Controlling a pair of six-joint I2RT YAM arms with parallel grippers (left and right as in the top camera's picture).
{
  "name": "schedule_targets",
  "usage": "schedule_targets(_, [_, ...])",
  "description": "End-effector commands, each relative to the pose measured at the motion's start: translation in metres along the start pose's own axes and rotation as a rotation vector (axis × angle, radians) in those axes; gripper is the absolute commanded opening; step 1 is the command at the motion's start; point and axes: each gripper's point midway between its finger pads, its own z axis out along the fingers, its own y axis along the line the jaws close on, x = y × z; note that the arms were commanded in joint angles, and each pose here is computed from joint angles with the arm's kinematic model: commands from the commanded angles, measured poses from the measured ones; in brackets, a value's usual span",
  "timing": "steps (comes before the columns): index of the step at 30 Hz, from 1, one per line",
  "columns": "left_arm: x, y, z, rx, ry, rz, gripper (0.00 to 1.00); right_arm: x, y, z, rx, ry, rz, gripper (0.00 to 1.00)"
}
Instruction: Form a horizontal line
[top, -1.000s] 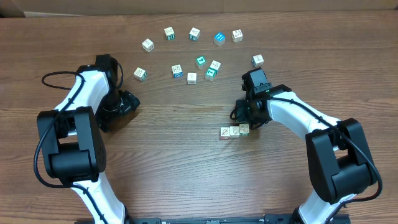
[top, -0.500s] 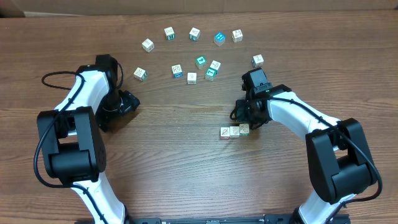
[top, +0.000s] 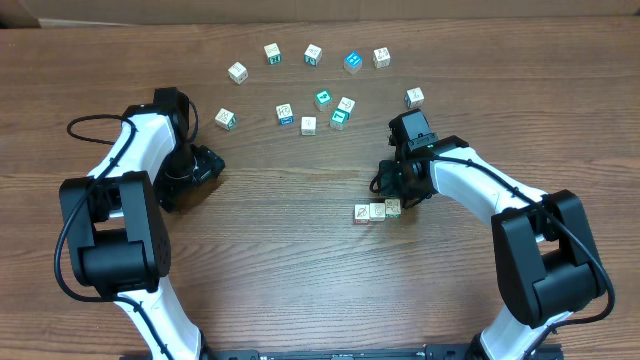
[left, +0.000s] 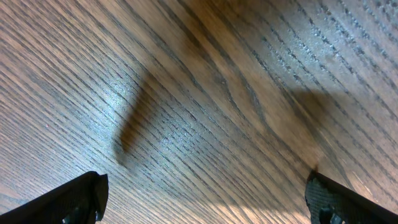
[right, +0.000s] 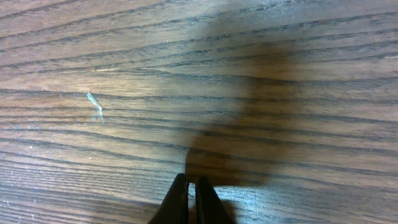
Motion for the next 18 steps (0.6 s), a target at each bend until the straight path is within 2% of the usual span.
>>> schedule_targets(1, [-0.0005,0.0027,-0.0005,-0.015,-0.014,0.015,0.99,-0.0079,0.0059,-0.0058,-0.020,-0.021,-0.006,0.04])
schedule_targets(18, [-0.0005,0.0027,-0.0005,-0.015,-0.014,0.015,0.99,-0.0103,0.0070,-0.0061,-0.025,-0.030,-0.007,0.04])
